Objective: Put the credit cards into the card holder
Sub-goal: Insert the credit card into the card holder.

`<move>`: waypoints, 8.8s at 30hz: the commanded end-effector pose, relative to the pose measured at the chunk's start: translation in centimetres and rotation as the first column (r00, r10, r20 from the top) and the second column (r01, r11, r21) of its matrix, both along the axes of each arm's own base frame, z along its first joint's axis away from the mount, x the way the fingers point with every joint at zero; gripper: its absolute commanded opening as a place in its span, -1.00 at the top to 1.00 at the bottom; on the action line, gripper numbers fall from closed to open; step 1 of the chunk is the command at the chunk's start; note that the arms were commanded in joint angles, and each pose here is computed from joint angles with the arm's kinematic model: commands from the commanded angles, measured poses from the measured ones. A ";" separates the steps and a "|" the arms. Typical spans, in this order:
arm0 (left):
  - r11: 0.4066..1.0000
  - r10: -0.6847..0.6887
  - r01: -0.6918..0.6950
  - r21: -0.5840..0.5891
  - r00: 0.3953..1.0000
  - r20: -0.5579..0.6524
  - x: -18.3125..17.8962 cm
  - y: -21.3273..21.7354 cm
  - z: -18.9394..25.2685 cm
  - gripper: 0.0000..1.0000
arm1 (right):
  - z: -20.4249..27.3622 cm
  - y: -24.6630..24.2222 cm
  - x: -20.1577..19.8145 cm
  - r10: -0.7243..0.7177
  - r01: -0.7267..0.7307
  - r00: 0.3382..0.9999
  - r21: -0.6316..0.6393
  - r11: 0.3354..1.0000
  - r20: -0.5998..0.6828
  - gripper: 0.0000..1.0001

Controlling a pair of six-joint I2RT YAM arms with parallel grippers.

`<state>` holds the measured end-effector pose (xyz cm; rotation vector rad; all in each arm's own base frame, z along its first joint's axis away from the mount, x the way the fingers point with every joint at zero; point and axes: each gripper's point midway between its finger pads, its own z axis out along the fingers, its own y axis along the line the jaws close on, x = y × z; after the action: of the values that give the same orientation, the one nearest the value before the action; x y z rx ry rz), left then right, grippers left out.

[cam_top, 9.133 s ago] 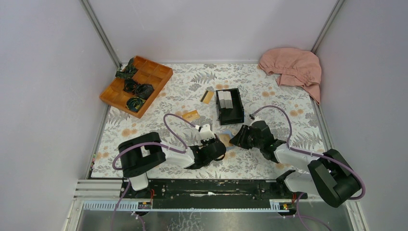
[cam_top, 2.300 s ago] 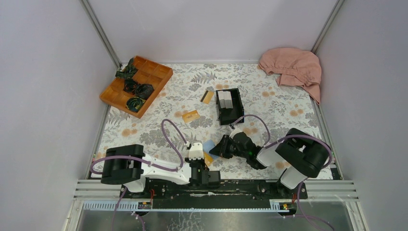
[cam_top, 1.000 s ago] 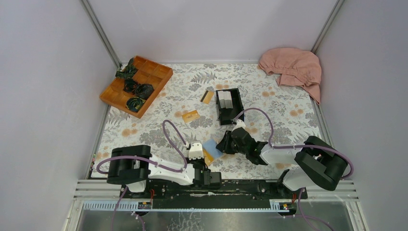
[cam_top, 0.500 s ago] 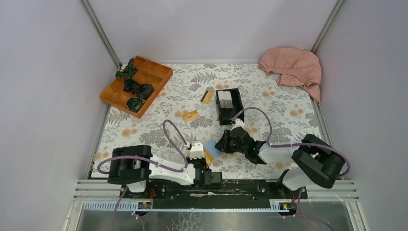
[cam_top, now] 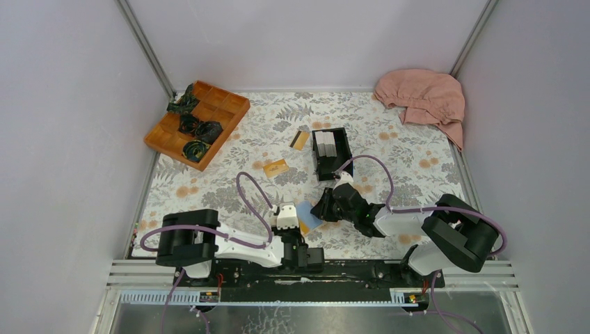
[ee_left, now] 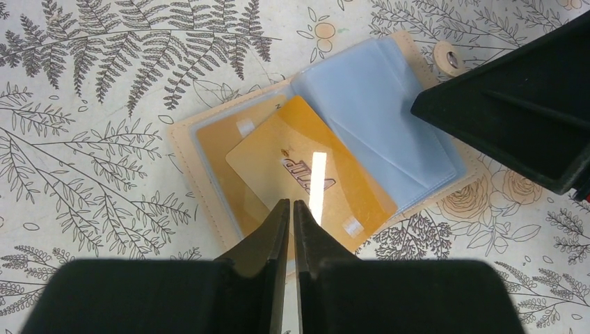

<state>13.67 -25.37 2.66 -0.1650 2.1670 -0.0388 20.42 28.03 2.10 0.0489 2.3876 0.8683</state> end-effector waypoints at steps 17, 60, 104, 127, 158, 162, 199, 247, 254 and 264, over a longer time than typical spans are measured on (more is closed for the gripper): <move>1.000 0.007 -0.007 -0.020 1.000 0.001 -0.2 1.0 -0.8 0.58 | -0.3 -0.5 0.2 -0.009 0.010 1.000 -0.022 1.000 0.011 0.43; 1.000 -0.023 0.023 -0.006 1.000 0.020 2.6 -1.5 -1.1 0.46 | -0.3 -0.3 -0.2 0.008 -0.008 1.000 -0.011 1.000 0.003 0.42; 0.998 -0.052 0.052 -0.042 0.999 0.013 1.2 -0.6 1.9 0.34 | -1.1 -0.5 -0.4 0.006 -0.006 1.000 -0.021 1.000 -0.014 0.39; 0.950 -0.047 0.043 -0.310 0.999 -0.005 -0.2 -1.4 1.4 -0.22 | -1.6 -0.4 -0.5 0.010 -0.011 1.000 -0.020 1.000 -0.024 0.38; 0.942 -0.014 -0.011 -0.336 0.997 -0.073 0.4 -3.4 -1.9 -0.40 | -1.0 -0.5 -0.6 0.017 -0.017 1.000 -0.016 1.000 -0.011 0.37; 0.942 -0.010 -0.011 -0.335 0.998 -0.061 0.6 -3.5 -1.7 -0.41 | -1.1 -0.6 -0.6 0.014 -0.015 1.000 -0.017 1.000 -0.011 0.37; 0.956 0.049 -0.023 -0.291 0.996 0.081 3.5 -2.6 0.9 -0.45 | -1.4 -0.8 -1.1 0.018 -0.018 1.000 -0.011 1.000 -0.020 0.37; 0.948 -0.017 0.026 -0.317 0.999 0.031 5.7 -5.0 -0.4 -0.47 | -1.6 -0.7 -1.0 0.023 -0.024 0.999 -0.024 0.999 -0.026 0.36; 0.947 -0.020 0.028 -0.321 0.999 0.028 6.5 -5.2 -0.7 -0.46 | -1.9 -0.8 -1.1 0.019 -0.020 0.999 -0.027 0.999 -0.031 0.36; 0.950 -0.027 0.032 -0.311 0.999 0.021 8.5 -5.0 -1.3 -0.47 | -1.9 -0.3 -0.4 0.011 -0.013 1.000 -0.039 0.999 -0.029 0.36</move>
<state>20.45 -29.73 2.06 -0.2646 2.1292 -0.3590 22.21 27.43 2.17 0.1083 2.3105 0.8448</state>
